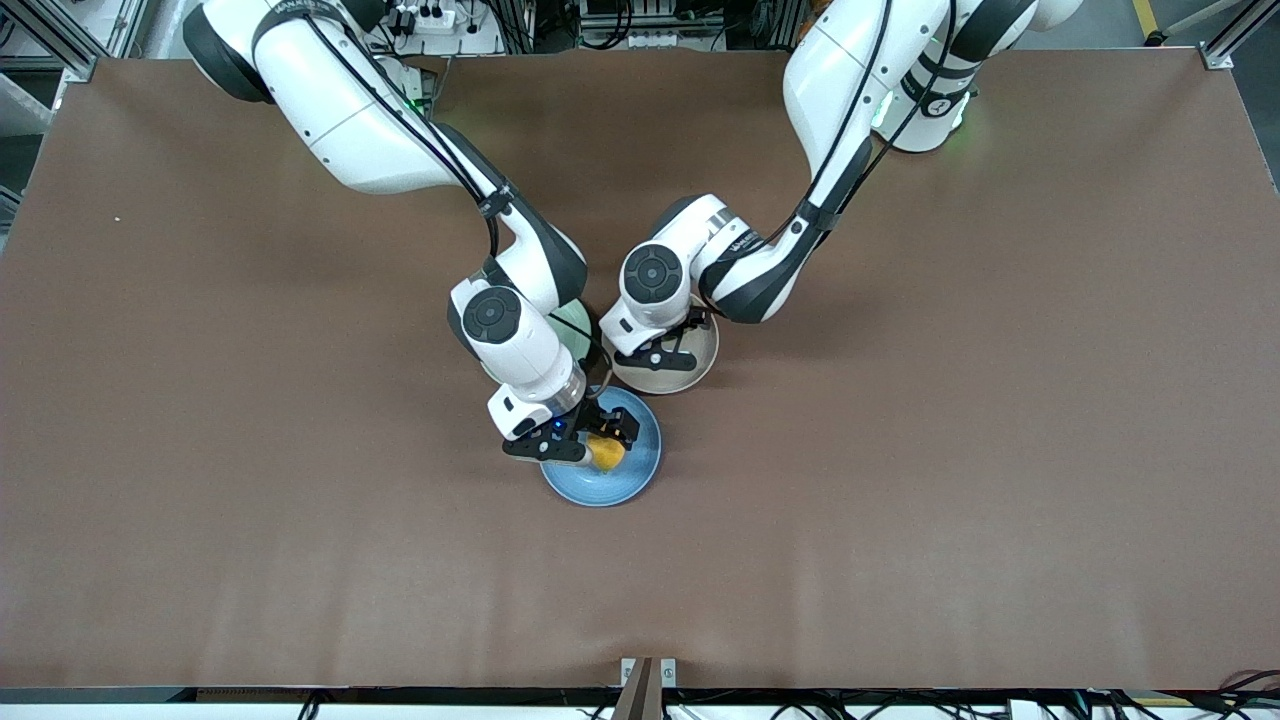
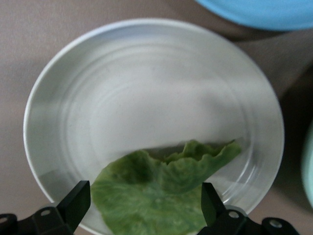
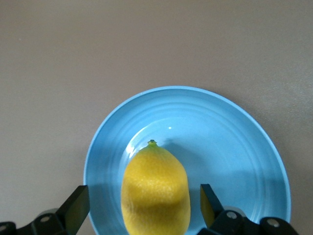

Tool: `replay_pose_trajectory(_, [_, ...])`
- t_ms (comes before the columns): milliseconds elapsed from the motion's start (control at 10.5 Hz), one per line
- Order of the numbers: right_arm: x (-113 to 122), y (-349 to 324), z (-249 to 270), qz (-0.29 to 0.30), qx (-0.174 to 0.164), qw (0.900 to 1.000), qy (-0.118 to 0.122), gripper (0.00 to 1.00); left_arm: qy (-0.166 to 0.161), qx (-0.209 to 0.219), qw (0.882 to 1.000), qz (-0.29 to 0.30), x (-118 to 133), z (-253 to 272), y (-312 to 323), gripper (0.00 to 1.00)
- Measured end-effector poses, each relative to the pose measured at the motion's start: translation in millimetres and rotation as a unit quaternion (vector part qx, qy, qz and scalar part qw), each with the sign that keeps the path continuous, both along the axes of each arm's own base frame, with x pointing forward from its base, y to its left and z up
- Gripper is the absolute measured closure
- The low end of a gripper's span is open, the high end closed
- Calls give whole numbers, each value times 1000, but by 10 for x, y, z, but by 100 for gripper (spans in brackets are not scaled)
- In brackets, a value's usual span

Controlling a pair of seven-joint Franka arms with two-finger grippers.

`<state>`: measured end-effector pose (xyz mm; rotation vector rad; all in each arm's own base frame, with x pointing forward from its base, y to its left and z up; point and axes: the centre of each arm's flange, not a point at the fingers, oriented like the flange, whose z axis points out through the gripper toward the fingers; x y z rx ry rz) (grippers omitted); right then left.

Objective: Pick lemon and lettuce from blue and beige plates
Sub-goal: 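Lower and close the right gripper on the lemon while the left grips lettuce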

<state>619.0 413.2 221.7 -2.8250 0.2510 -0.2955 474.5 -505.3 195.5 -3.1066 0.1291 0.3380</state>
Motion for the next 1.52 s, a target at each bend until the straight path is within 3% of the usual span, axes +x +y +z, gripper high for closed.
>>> replay_pose_trajectory(570, [-35, 12, -221, 15, -12, 1000, -5, 1, -9, -8, 1000, 12, 8, -112, -32, 0])
replay_pose_trajectory(759, [-51, 22, -273, 18, -15, 1000, -3, 30, -8, -8, 1000, 8, -38, -122, -72, 0])
replay_pose_trajectory(854, [-44, 23, -264, 18, -15, 1000, -5, 36, -8, -8, 1000, 7, -58, -124, -91, 0])
replay_pose_trajectory(1234, [8, -36, -259, 13, -15, 1000, -6, 36, -3, -3, 1000, 5, -131, -221, -128, 1])
replay_pose_trajectory(1519, [117, -108, -153, -14, -12, 1000, -2, 36, -5, 0, 1000, 25, -111, -199, -130, 41])
